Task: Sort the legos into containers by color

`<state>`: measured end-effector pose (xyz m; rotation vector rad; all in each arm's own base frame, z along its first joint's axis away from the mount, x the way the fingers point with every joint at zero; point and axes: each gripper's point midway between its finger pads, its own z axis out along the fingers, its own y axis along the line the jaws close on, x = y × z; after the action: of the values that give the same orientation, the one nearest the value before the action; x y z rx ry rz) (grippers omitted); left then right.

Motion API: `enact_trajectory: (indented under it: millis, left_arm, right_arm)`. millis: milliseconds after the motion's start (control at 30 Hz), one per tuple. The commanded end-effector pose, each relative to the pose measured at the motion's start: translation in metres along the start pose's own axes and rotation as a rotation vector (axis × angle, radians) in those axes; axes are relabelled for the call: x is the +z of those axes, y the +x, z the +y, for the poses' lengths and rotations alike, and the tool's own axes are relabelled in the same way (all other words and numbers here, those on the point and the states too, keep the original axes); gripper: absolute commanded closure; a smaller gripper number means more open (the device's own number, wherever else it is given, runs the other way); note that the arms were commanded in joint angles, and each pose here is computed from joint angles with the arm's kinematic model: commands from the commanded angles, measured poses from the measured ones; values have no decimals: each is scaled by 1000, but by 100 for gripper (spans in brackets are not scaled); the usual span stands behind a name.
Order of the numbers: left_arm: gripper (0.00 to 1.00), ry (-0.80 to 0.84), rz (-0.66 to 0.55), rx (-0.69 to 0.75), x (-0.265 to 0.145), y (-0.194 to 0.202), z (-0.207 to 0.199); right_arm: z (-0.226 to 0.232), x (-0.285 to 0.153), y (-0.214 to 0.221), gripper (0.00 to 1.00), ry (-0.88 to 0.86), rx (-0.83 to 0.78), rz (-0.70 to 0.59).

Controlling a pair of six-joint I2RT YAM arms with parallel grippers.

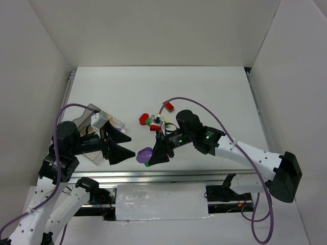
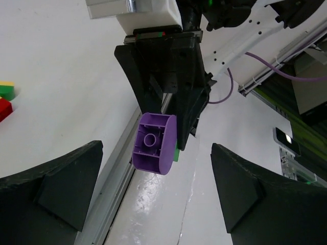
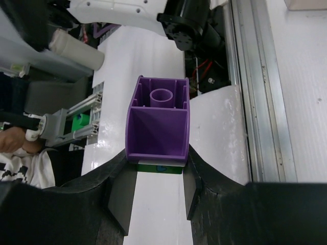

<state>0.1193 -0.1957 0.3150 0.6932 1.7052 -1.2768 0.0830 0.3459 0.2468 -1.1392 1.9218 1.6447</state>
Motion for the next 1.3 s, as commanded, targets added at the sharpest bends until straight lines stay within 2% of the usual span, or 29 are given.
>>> enact_trajectory:
  millis: [0,267,400,500,533,600,633,700,733,767,800,867,900,1100,1267]
  left_arm:
    - [1,77,21,-8,5,3,-5]
    - [0,50,65,-78,14,14,12]
    - [8,86,53,-58,13,11,4]
    - [21,126,51,-49,11,11,-4]
    - [30,134,48,-44,10,11,-6]
    - [39,143,47,-39,10,10,-8]
    - [51,142,45,-34,10,10,-8]
    - [66,143,46,-34,10,9,-8]
    - [83,143,42,-35,10,8,-9]
    - [92,140,36,-31,9,6,-10]
    - [98,128,33,-36,10,5,-8]
    - [100,69,13,-37,10,0,-1]
    - [100,56,4,-37,9,-2,0]
    - [100,11,-28,-44,9,-9,4]
    - [100,-22,-59,-46,8,-15,7]
  right_arm:
    - [40,-6,-33,96,-105,-113,-68]
    - [47,1,-49,96,-121,-131,-76]
    - [38,9,-57,96,-90,-119,-83]
    - [33,13,-62,96,-73,-113,-89]
    - [34,13,-63,96,-77,-117,-92]
    - [36,14,-67,96,-85,-126,-101]
    - [37,14,-68,96,-90,-129,-103]
    - [37,15,-70,96,-89,-132,-108]
    - [36,15,-70,95,-88,-124,-108]
    - [37,16,-70,93,-90,-124,-106]
    - [36,16,-69,81,-89,-120,-103]
    - [37,17,-71,67,-106,-136,-118]
    - [37,16,-67,52,-109,-134,-118]
    - [40,9,-67,43,-100,-158,-169]
    - [34,6,-69,43,-62,-148,-220]
